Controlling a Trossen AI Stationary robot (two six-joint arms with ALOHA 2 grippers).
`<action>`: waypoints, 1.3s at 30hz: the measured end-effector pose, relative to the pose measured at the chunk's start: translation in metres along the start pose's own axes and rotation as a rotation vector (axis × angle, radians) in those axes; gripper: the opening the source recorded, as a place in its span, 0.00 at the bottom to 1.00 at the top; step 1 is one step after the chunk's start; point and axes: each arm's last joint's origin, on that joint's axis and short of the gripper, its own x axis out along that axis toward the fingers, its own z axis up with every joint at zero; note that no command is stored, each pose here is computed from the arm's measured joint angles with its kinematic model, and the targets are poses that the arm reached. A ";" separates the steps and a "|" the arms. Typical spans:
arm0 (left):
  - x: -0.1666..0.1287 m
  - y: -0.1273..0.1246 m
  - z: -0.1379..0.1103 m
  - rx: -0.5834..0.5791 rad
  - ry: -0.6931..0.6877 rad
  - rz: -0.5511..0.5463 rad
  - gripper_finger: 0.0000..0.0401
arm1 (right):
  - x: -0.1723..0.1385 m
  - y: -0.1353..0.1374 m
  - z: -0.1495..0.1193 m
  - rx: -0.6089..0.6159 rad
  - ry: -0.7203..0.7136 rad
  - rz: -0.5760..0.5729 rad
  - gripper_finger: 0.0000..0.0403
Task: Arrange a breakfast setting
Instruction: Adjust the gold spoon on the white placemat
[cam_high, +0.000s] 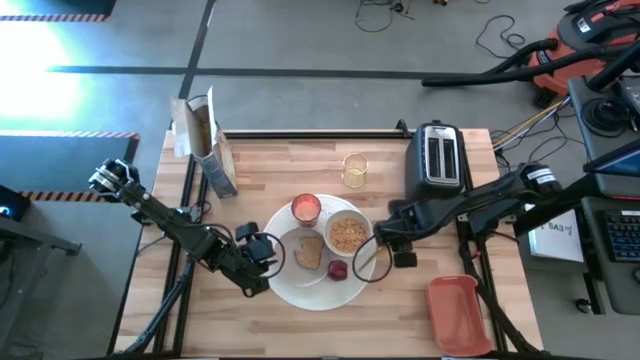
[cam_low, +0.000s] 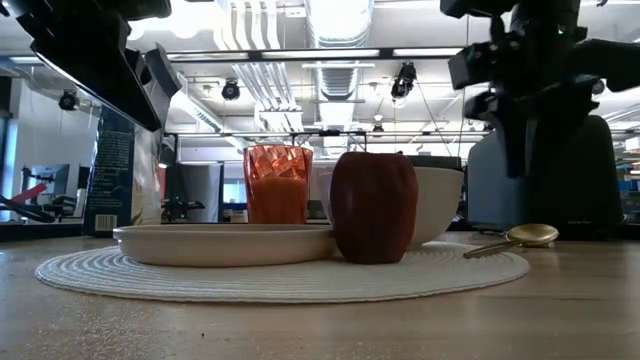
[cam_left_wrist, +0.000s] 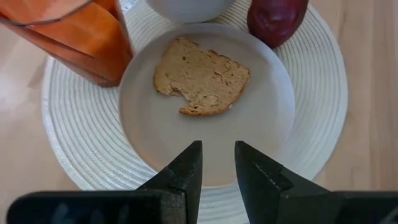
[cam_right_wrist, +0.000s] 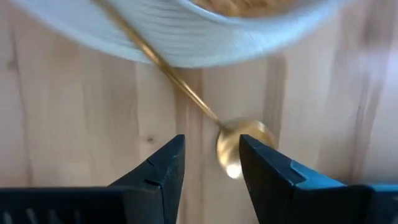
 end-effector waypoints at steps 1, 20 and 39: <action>0.000 0.000 0.000 0.001 -0.005 0.007 0.19 | 0.002 0.001 0.002 -0.071 -0.006 0.001 0.36; 0.000 0.005 -0.002 0.017 -0.007 0.065 0.19 | 0.052 0.009 0.018 -0.532 0.084 0.046 0.25; 0.000 0.006 -0.004 0.012 0.001 0.083 0.19 | 0.074 0.011 0.022 -0.576 0.128 0.052 0.21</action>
